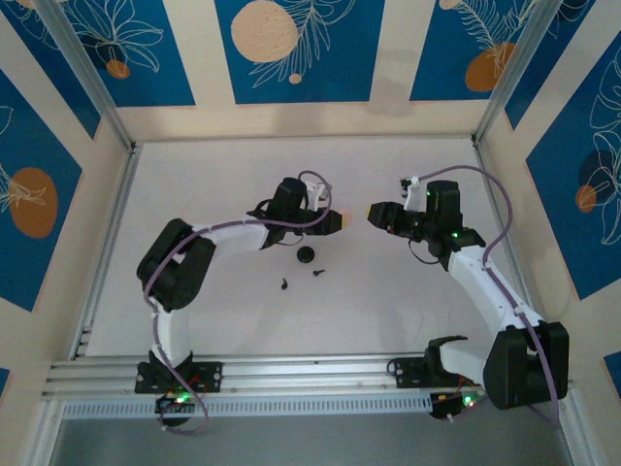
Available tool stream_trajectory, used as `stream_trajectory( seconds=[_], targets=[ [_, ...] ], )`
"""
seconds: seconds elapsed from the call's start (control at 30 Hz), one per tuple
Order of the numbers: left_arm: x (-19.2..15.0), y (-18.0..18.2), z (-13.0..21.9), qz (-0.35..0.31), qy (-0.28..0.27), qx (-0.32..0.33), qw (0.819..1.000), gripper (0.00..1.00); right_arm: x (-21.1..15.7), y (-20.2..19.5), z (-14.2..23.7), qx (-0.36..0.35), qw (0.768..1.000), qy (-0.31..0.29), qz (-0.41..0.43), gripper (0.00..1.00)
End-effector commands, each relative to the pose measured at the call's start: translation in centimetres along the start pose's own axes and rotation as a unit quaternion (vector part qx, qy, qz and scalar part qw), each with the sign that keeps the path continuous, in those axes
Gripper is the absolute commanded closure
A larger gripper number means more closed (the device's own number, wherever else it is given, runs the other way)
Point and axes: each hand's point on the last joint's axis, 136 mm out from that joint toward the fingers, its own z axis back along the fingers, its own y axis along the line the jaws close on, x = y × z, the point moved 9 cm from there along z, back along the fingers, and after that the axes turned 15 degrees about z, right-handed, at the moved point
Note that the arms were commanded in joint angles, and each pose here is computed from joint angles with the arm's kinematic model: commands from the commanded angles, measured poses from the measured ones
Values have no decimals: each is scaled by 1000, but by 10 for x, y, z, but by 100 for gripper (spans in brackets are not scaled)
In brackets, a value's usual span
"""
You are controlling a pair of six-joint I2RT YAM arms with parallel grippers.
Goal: Insert the wireless bluetooth earbuds into the charging case
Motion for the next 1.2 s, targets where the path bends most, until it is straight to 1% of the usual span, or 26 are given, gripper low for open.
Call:
stream_trajectory(
  seconds=[0.0,0.13,0.3,0.5,0.7,0.87,0.93,1.03,1.17],
  targets=[
    [2,1,-19,45,14,5,999,85,-2,-3,5,-3,1000,-18,-12,57],
    [1,9,-44,69,31,18,997,87,-2,-4,6,2,1000,-18,-17,57],
    [-4,15,-70,81,49,33,995,85,-2,-4,6,6,1000,-16,-18,57],
    [-8,30,-84,90,60,65,992,81,-1,-4,8,10,1000,-16,-24,56],
    [-11,40,-86,92,66,90,990,74,1,-2,10,12,999,-20,-23,56],
    [-7,41,-84,89,62,107,988,61,3,-1,11,12,1000,-19,-22,56],
    [-5,39,-81,83,57,114,988,57,3,0,13,10,1000,-17,-20,57],
    [1,35,-71,70,45,131,988,54,4,2,17,5,1000,-17,-15,57],
    [10,21,-48,38,18,168,985,50,4,5,22,-3,1000,-20,-8,56]
  ],
)
